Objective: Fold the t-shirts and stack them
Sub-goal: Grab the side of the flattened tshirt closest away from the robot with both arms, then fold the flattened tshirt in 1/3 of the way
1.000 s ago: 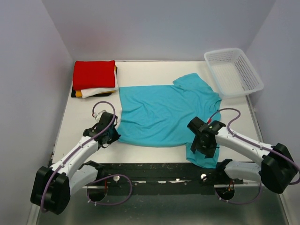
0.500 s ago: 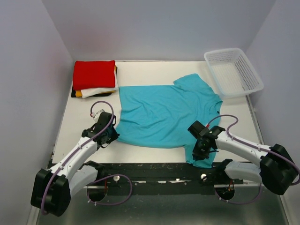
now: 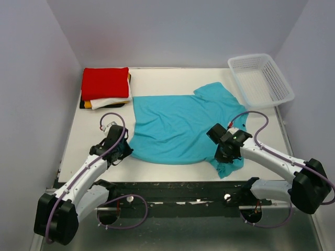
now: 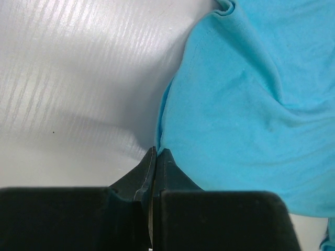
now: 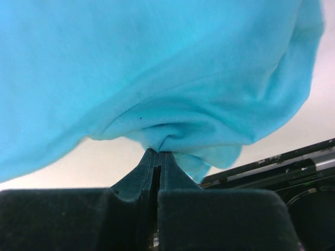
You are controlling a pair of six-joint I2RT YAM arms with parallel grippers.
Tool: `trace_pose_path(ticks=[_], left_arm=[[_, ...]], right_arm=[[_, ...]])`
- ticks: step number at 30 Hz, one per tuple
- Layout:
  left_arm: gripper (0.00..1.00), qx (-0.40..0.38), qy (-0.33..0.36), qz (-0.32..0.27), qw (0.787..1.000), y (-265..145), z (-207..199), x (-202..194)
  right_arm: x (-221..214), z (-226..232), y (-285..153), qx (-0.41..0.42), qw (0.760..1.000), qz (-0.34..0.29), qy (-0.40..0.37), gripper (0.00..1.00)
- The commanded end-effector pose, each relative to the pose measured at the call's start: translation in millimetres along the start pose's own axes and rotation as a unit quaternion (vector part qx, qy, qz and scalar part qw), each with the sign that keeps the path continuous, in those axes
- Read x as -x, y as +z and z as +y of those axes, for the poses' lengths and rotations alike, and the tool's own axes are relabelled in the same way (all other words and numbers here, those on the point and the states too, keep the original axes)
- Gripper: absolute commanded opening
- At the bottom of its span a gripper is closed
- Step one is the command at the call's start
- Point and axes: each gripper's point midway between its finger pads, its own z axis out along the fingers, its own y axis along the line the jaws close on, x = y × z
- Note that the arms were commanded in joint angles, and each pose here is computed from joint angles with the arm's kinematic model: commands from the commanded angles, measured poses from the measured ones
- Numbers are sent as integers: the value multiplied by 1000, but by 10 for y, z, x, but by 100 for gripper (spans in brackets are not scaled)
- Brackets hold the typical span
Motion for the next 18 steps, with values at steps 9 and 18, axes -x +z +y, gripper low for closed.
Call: trace_pose_path(ticks=[9, 18], left_arm=[[0, -42, -11, -12, 999, -126, -272, 196], [0, -35, -39, -14, 999, -54, -398, 455]], right_arm=[[815, 53, -332, -79, 984, -134, -91, 1], [1395, 440, -413, -49, 970, -199, -133, 1]])
